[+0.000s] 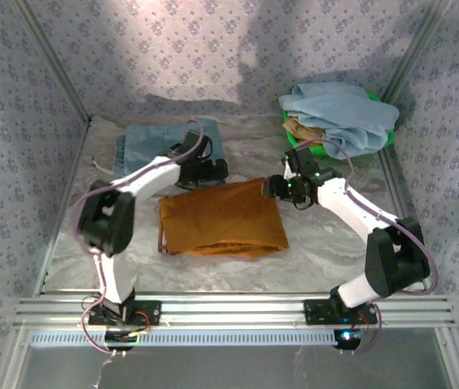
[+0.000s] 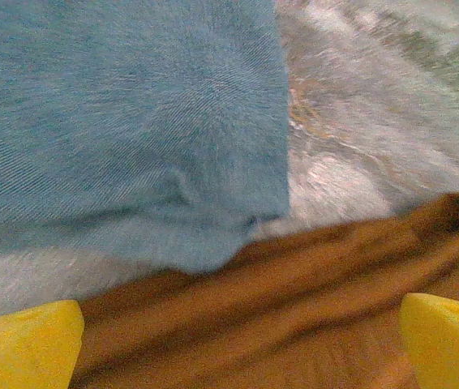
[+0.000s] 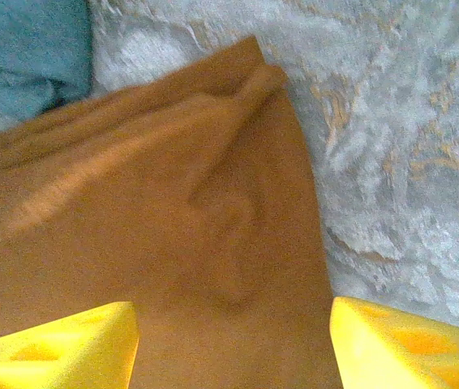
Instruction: Fold and stack the trousers
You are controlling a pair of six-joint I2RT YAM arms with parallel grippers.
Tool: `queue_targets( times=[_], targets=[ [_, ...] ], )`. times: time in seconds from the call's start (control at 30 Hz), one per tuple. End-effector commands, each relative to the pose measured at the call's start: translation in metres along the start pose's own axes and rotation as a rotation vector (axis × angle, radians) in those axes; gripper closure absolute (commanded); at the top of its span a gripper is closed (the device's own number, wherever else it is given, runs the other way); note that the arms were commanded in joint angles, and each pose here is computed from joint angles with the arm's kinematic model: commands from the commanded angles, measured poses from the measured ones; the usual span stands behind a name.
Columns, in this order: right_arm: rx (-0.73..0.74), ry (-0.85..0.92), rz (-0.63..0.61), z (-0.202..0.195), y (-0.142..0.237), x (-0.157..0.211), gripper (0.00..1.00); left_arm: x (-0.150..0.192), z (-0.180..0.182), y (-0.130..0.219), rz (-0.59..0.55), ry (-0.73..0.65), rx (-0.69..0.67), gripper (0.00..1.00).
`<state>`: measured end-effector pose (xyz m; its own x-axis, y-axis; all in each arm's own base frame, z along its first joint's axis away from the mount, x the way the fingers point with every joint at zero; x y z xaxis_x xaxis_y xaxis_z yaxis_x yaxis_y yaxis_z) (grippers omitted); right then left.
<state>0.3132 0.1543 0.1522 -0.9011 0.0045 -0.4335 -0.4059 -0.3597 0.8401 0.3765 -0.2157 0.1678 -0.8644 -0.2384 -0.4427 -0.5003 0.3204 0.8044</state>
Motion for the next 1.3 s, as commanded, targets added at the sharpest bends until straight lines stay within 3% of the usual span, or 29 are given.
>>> queue_targets(
  times=[0.0,0.1,0.3,0.57,0.77,1.03,1.17,1.27],
  targets=[
    [0.019,0.033,0.057,-0.007,0.002,0.021,0.28,0.014,0.024,0.051,-0.014,0.026,-0.024,0.0],
    [0.004,0.044,0.094,-0.007,-0.004,0.035,0.14,0.044,0.056,0.066,0.045,0.095,-0.051,0.0],
    [0.039,0.072,0.166,-0.013,-0.017,0.057,0.08,0.098,0.12,0.064,0.157,0.308,-0.015,0.0],
    [0.038,0.104,0.238,-0.011,-0.048,0.064,0.07,0.116,0.145,0.029,0.216,0.388,0.018,0.0],
    [0.049,0.094,0.301,-0.017,-0.065,0.081,0.12,0.112,0.14,0.004,0.255,0.455,0.185,0.09],
    [-0.069,0.059,0.32,-0.012,-0.077,0.093,0.19,0.106,0.121,0.006,0.267,0.401,0.321,0.07],
    [-0.151,0.034,0.311,-0.004,-0.074,0.094,0.23,0.108,0.111,0.006,0.278,0.383,0.348,0.11],
    [-0.183,0.018,0.286,-0.004,-0.067,0.091,0.26,0.112,0.115,0.006,0.283,0.371,0.291,0.15]
  ],
)
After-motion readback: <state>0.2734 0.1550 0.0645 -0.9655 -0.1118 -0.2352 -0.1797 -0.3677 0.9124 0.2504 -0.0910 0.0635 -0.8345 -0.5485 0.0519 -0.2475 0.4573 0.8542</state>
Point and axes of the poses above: each hand's point on the last joint's axis, 136 mm out from that joint toward the fingers, its own y axis back along the fingers, its own z axis along the line the jaws close on, x = y × z, the point moved 4 cm from there along y, back along the fingers, and after that the axes turned 6 degrees about y, right-handed, at the moved point
